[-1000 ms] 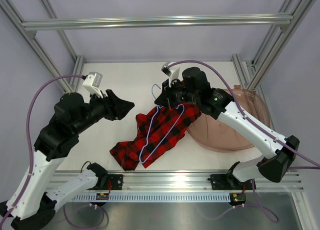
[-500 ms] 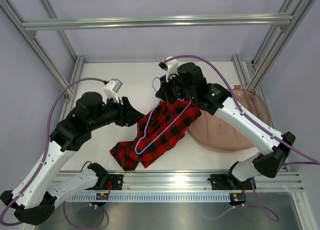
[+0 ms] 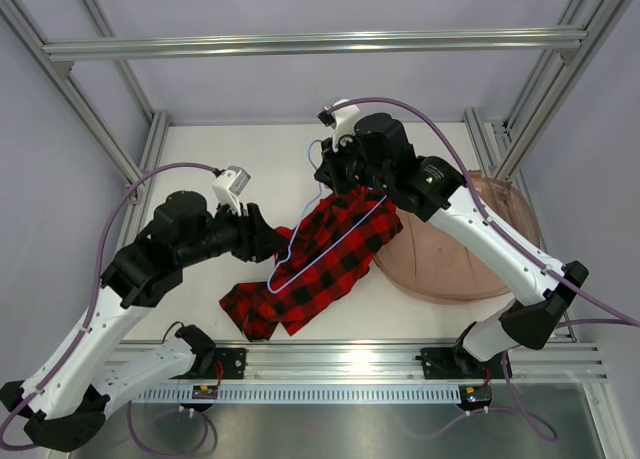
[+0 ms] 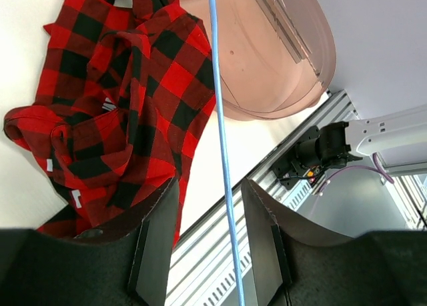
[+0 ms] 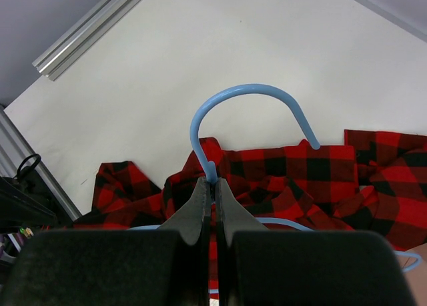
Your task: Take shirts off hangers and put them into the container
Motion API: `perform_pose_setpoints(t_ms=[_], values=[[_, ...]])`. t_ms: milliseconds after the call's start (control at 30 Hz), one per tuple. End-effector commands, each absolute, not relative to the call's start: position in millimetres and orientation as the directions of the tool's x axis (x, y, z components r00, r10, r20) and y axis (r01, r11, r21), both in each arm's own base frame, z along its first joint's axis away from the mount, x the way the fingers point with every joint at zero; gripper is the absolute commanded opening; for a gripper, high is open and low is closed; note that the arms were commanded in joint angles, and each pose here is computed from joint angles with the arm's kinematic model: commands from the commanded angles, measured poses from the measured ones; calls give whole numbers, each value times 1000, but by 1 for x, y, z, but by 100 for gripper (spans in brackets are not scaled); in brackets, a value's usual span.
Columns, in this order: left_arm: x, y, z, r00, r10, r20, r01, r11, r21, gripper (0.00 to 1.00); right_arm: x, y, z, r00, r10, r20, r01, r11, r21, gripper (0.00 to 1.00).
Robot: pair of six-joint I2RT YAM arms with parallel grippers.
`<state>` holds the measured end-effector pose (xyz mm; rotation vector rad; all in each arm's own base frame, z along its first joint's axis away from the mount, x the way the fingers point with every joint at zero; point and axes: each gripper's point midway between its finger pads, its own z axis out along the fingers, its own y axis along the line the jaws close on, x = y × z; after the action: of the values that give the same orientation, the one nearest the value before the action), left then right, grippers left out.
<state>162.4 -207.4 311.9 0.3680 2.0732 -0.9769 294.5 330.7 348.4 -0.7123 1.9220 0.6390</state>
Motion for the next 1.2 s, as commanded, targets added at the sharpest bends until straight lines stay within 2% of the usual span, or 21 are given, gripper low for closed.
perform_pose_setpoints(t_ms=[0,400,600,833,867,933,1000,1167], values=[[160,-218,321,-605,-51,-795,615,604,-507,47,291,334,364,-343,-204,-917,-726,678,121,0],[161,-234,319,-606,-15,-795,646,574,-503,44,288,338,365,-348,-207,-915,-742,657,133,0],[163,-237,313,-614,-2,-789,642,580,-501,34,288,339,362,-353,-213,-911,-743,656,135,0],[164,-241,313,-617,4,-787,645,576,-503,29,286,339,366,-349,-213,-913,-747,651,133,0],[164,-242,313,-618,4,-786,645,575,-504,27,287,339,365,-348,-215,-912,-747,651,132,0],[164,-242,312,-619,6,-785,645,575,-504,18,286,338,366,-348,-217,-912,-748,650,131,0],[164,-242,313,-617,4,-787,643,579,-501,2,285,338,366,-346,-219,-912,-751,647,129,0],[166,-235,316,-598,-24,-801,627,608,-487,0,284,336,369,-343,-212,-915,-748,650,130,0]])
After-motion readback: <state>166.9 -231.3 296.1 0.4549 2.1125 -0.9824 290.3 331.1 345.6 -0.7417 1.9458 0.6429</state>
